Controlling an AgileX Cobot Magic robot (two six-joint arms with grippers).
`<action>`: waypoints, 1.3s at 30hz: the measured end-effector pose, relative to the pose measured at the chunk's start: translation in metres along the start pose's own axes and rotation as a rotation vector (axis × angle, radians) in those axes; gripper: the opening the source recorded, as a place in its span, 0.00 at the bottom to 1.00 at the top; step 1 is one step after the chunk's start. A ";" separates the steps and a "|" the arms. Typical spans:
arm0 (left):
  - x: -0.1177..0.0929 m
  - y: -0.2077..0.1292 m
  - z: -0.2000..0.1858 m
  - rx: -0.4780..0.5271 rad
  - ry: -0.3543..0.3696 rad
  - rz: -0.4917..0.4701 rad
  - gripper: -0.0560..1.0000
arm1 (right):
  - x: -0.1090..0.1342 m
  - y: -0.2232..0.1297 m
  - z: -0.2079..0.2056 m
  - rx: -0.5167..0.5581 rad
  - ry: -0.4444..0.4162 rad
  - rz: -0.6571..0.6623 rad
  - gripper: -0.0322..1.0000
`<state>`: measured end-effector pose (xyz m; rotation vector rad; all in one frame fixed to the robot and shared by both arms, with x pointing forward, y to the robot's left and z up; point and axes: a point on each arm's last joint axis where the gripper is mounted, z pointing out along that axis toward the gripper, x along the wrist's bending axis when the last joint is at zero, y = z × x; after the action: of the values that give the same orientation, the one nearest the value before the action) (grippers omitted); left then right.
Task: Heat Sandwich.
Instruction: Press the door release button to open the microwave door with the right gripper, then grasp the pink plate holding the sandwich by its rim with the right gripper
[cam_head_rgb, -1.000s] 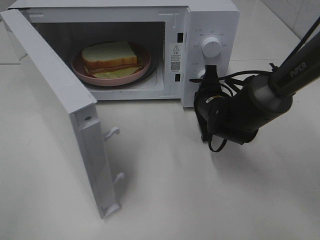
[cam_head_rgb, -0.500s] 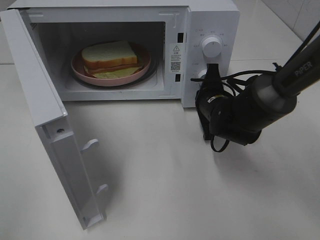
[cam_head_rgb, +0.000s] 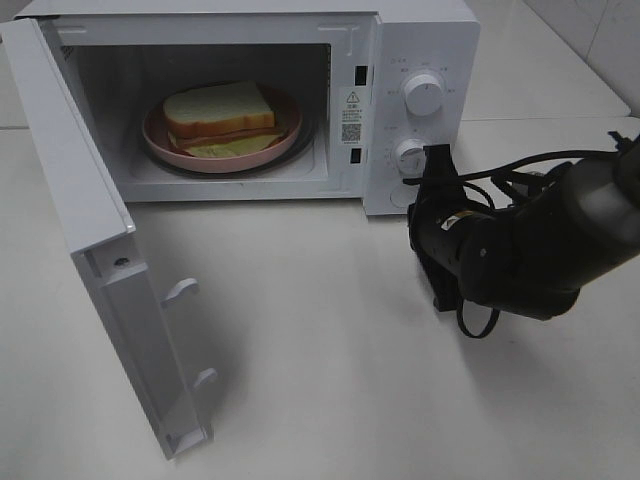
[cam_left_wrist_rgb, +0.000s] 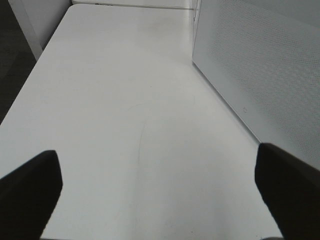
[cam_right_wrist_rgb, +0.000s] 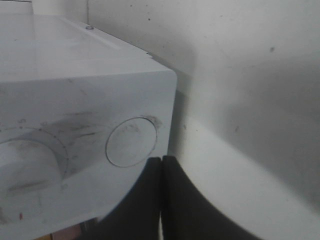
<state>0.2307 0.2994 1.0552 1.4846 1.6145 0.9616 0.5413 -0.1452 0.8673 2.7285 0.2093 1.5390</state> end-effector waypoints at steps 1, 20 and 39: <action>0.000 0.000 0.000 0.000 0.000 0.000 0.99 | 0.000 0.000 0.000 0.000 0.000 0.000 0.04; 0.000 0.000 0.000 0.000 0.000 0.000 0.99 | 0.026 0.002 -0.065 0.241 -0.104 -0.477 0.04; 0.000 0.000 0.000 0.000 0.000 0.000 0.99 | 0.021 -0.007 -0.100 0.592 -0.179 -1.030 0.05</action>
<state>0.2307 0.2994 1.0552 1.4846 1.6145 0.9616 0.4657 -0.1423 0.9363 2.2787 1.9215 0.9795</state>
